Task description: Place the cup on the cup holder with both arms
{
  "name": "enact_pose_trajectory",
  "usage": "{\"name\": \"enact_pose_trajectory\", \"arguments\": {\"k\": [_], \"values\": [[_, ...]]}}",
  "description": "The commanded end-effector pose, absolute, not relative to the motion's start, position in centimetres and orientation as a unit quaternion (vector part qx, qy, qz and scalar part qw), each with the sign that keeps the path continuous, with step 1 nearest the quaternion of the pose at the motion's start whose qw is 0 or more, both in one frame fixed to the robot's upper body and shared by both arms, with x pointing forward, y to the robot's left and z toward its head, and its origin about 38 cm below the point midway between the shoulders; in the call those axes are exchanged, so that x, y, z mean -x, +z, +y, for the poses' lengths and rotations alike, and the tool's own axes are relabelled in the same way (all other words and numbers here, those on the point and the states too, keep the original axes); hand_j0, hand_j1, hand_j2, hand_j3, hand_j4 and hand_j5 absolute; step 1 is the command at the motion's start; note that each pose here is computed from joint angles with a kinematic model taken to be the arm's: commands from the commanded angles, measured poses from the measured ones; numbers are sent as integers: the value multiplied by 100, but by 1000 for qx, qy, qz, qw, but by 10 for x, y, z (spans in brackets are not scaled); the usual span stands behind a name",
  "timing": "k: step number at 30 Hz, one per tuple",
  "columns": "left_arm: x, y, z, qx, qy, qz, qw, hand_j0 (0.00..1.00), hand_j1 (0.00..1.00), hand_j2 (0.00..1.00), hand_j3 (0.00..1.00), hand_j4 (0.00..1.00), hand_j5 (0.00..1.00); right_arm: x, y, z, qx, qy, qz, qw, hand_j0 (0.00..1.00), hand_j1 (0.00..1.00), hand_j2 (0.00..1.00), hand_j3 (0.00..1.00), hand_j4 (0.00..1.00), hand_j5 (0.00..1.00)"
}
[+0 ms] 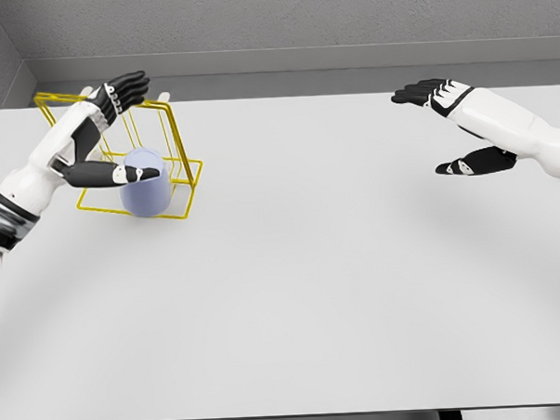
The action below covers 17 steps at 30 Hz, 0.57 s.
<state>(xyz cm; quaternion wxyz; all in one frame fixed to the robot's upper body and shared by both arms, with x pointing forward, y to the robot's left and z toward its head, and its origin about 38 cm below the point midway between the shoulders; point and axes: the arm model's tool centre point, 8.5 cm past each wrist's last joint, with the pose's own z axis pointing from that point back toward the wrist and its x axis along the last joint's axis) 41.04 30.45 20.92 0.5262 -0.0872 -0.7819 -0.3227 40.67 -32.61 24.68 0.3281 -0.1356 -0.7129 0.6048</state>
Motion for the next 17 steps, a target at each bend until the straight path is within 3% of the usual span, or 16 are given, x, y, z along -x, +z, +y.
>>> {"name": "enact_pose_trajectory", "arguments": {"k": [1, 8, 17], "values": [[-409, 212, 304, 90, -322, -786, 520, 100, 100, 100, 100, 100, 100, -407, 248, -326, 134, 602, -715, 329, 100, 100, 100, 100, 100, 100], [-398, 223, 308, 105, -315, -830, 448, 100, 100, 100, 100, 100, 100, -407, 248, -326, 134, 602, -715, 329, 100, 100, 100, 100, 100, 100], [-379, 234, 394, 5, -310, -819, 483, 100, 100, 100, 100, 100, 100, -407, 247, -326, 134, 602, -715, 329, 100, 100, 100, 100, 100, 100]]}}
